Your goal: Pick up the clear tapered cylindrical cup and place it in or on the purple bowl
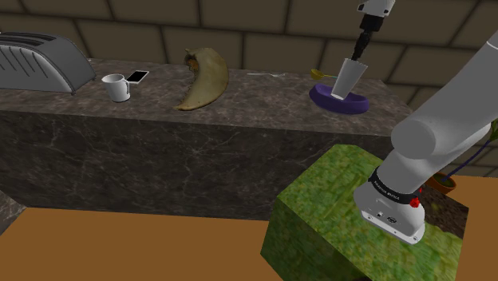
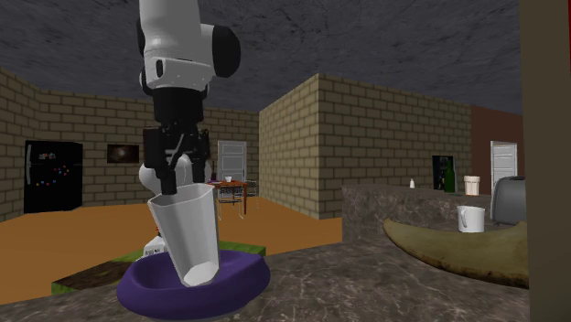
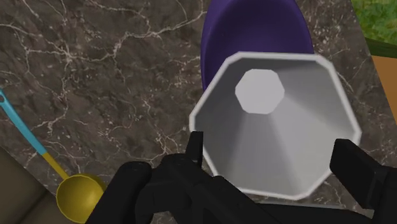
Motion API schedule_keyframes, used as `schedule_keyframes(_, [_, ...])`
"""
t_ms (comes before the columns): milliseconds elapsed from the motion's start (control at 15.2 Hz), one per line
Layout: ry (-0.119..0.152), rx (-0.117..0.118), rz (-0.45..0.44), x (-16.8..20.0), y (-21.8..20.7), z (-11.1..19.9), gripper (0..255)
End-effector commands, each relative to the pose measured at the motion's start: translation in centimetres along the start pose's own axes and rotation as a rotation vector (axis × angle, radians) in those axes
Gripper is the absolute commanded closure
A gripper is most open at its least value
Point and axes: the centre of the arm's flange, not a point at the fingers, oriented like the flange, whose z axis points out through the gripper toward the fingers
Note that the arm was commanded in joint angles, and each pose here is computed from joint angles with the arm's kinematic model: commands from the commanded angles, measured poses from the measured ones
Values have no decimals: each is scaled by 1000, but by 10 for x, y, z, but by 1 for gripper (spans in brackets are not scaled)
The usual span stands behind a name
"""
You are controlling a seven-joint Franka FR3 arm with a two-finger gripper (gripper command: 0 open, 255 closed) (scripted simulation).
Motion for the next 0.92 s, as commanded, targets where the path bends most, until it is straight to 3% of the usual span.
schedule_keyframes(0, [-1,1,0,0,0,0,0])
schedule_keyframes(66, [-1,1,0,0,0,0,0])
schedule_keyframes(330, [-1,1,0,0,0,-50,0])
schedule_keyframes(858, [-1,1,0,0,0,-50,0])
